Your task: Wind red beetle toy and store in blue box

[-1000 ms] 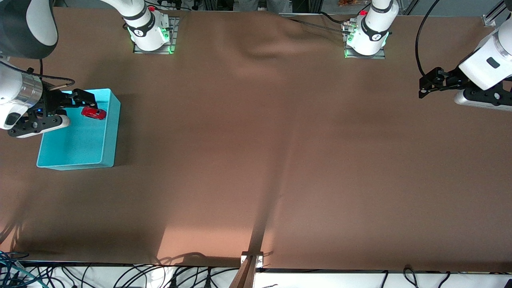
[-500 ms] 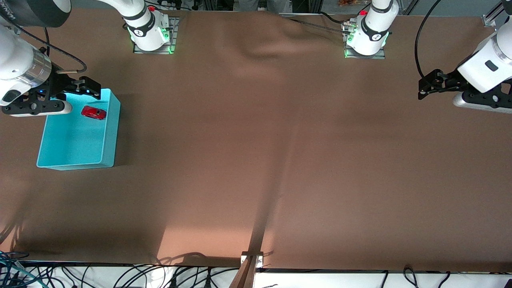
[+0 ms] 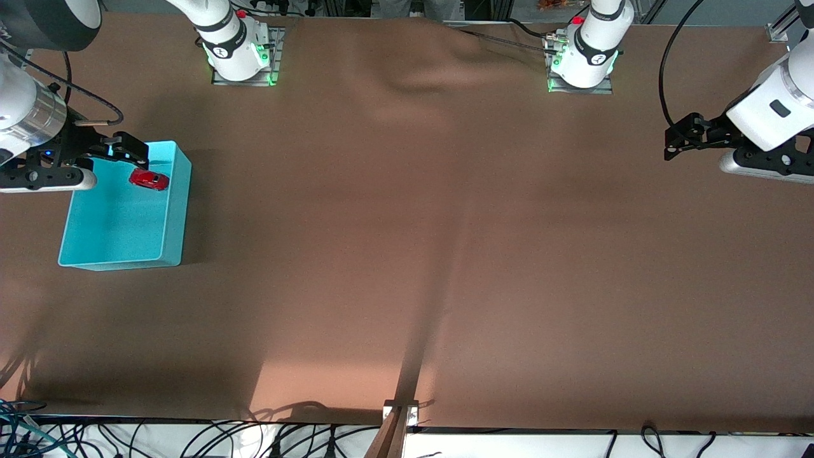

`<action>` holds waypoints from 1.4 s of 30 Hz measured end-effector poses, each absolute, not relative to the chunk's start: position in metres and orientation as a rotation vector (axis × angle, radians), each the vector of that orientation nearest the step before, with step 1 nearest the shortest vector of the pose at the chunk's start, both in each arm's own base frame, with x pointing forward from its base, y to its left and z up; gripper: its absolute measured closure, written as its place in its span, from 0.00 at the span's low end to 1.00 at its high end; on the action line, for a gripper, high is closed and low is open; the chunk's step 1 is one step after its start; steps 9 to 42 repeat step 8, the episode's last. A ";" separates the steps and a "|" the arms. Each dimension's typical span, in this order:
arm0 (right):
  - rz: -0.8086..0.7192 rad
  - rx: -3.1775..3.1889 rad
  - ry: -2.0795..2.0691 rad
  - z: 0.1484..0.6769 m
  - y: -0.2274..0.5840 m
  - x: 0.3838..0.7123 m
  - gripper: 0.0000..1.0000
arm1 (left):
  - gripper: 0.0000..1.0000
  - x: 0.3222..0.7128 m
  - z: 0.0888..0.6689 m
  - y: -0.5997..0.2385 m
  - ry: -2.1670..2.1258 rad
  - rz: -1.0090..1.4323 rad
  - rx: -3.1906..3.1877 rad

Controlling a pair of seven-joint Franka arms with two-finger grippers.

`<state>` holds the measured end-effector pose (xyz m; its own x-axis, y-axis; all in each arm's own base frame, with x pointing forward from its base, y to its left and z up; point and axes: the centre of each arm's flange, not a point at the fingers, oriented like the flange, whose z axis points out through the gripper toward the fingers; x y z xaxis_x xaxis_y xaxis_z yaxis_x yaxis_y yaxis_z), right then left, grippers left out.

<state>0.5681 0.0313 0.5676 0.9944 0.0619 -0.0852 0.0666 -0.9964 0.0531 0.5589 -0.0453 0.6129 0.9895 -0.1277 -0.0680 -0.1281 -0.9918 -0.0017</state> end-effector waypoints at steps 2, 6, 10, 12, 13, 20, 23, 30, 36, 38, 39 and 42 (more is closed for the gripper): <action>-0.128 3.083 0.097 0.568 0.030 0.568 0.00 | 0.00 0.559 0.613 -0.045 0.201 0.105 -3.127; -0.127 3.084 0.097 0.568 0.030 0.568 0.00 | 0.00 0.559 0.614 -0.045 0.200 0.104 -3.127; -0.127 3.084 0.099 0.569 0.031 0.568 0.00 | 0.00 0.559 0.614 -0.045 0.200 0.105 -3.127; -0.127 3.084 0.099 0.569 0.031 0.568 0.00 | 0.00 0.559 0.614 -0.045 0.200 0.105 -3.127; -0.127 3.084 0.099 0.569 0.031 0.568 0.00 | 0.00 0.559 0.614 -0.045 0.200 0.105 -3.127; -0.127 3.084 0.099 0.569 0.031 0.568 0.00 | 0.00 0.559 0.614 -0.045 0.200 0.105 -3.127; -0.127 3.084 0.099 0.569 0.031 0.568 0.00 | 0.00 0.559 0.614 -0.045 0.200 0.105 -3.127; -0.127 3.084 0.099 0.569 0.031 0.568 0.00 | 0.00 0.559 0.614 -0.045 0.200 0.105 -3.127; -0.127 3.084 0.099 0.569 0.031 0.568 0.00 | 0.00 0.559 0.614 -0.045 0.200 0.105 -3.127; -0.127 3.084 0.099 0.569 0.031 0.568 0.00 | 0.00 0.559 0.614 -0.045 0.200 0.105 -3.127; -0.127 3.084 0.099 0.569 0.031 0.568 0.00 | 0.00 0.559 0.614 -0.045 0.200 0.105 -3.127; -0.127 3.084 0.099 0.569 0.031 0.568 0.00 | 0.00 0.559 0.614 -0.045 0.200 0.105 -3.127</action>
